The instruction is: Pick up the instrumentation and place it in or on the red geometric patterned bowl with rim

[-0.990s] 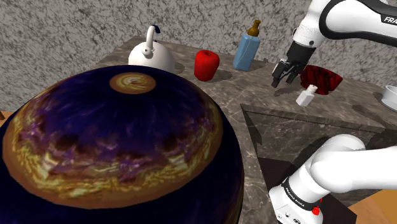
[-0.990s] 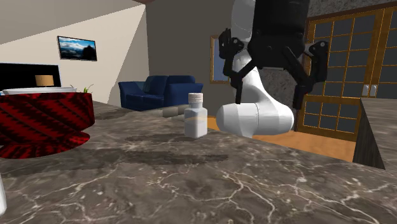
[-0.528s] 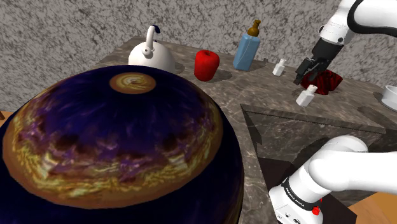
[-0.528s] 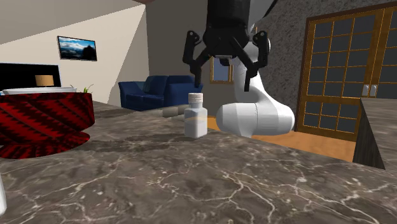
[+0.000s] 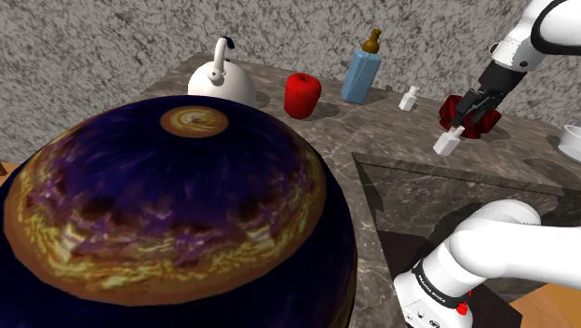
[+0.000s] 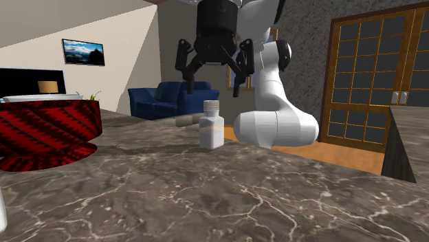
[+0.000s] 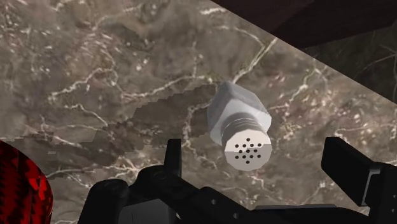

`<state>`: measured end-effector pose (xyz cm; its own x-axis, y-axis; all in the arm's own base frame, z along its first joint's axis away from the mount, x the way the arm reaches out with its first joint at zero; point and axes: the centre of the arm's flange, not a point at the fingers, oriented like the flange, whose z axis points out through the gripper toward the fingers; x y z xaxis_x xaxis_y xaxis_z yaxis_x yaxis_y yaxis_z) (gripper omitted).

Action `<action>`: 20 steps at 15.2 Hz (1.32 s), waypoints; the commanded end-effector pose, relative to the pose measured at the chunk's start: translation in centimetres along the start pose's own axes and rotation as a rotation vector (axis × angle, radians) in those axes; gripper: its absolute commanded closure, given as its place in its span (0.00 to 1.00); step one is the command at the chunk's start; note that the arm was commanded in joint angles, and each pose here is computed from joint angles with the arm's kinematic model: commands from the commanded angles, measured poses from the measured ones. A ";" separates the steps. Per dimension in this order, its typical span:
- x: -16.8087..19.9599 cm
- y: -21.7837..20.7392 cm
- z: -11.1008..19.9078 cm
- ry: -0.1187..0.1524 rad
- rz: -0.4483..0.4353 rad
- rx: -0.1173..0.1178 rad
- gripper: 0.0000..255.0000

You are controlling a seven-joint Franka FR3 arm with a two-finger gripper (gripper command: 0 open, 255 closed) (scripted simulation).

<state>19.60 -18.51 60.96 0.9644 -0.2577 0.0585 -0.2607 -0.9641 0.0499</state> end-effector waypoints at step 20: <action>0.0 0.0 2.4 0.000 0.000 0.000 1.00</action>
<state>19.67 -18.65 58.54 0.9644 -0.2578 0.0592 -0.2608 -0.9641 0.0498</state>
